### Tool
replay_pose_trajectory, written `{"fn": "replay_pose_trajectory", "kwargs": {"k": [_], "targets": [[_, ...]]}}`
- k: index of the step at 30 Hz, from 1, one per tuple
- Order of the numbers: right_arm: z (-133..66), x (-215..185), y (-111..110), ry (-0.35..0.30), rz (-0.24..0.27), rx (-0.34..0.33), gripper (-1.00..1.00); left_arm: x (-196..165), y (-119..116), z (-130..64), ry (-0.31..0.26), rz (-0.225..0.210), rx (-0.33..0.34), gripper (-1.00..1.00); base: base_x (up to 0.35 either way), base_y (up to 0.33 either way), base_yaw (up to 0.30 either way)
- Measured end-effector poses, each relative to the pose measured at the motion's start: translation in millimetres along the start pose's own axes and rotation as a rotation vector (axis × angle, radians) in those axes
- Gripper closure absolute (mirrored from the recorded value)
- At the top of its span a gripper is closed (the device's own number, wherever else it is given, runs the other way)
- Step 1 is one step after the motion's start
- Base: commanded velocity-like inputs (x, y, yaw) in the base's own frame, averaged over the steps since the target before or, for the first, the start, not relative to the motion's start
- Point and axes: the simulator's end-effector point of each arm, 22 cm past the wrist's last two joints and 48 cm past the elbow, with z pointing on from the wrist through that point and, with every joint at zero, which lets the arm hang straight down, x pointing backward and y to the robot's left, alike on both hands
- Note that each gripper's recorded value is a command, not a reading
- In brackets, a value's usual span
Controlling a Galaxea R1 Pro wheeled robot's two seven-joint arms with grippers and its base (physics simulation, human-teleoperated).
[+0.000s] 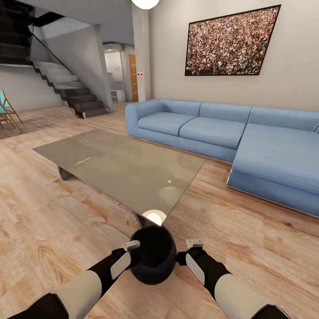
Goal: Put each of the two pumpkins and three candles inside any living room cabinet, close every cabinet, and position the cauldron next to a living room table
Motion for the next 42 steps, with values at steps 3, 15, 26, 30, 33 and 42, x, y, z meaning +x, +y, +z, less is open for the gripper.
{"fn": "replay_pose_trajectory", "kwargs": {"k": [3, 15, 26, 30, 33, 42], "targets": [[0.0, 0.0, 0.0, 0.000, 0.000, 0.000, -1.00, 0.0, 0.0, 0.0, 0.000, 0.000, 0.000, -1.00, 0.000, 0.000, 0.000], [0.2, 0.2, 0.2, 0.000, 0.000, -0.001, -1.00, -5.8, 1.1, 0.2, -0.025, -0.010, -0.001, -1.00, -0.021, 0.000, 0.000], [-0.1, -12.6, 1.5, -0.059, 0.017, -0.002, -1.00, -28.5, 1.9, -1.2, -0.128, -0.048, 0.001, -1.00, -0.310, 0.000, 0.000], [-1.9, -27.4, 1.6, -0.124, 0.033, -0.002, -1.00, -53.8, 5.0, -5.5, -0.243, -0.093, 0.003, -1.00, -0.335, 0.000, 0.000], [-4.6, -43.4, 0.2, -0.198, 0.055, -0.001, -1.00, -61.8, 7.9, -5.9, -0.269, -0.094, 0.024, -1.00, -0.336, 0.000, 0.000], [-9.3, -61.8, -3.2, -0.289, 0.058, 0.008, -1.00, -83.7, -2.0, -13.1, -0.365, -0.101, 0.093, -1.00, -0.242, 0.000, 0.000]]}}
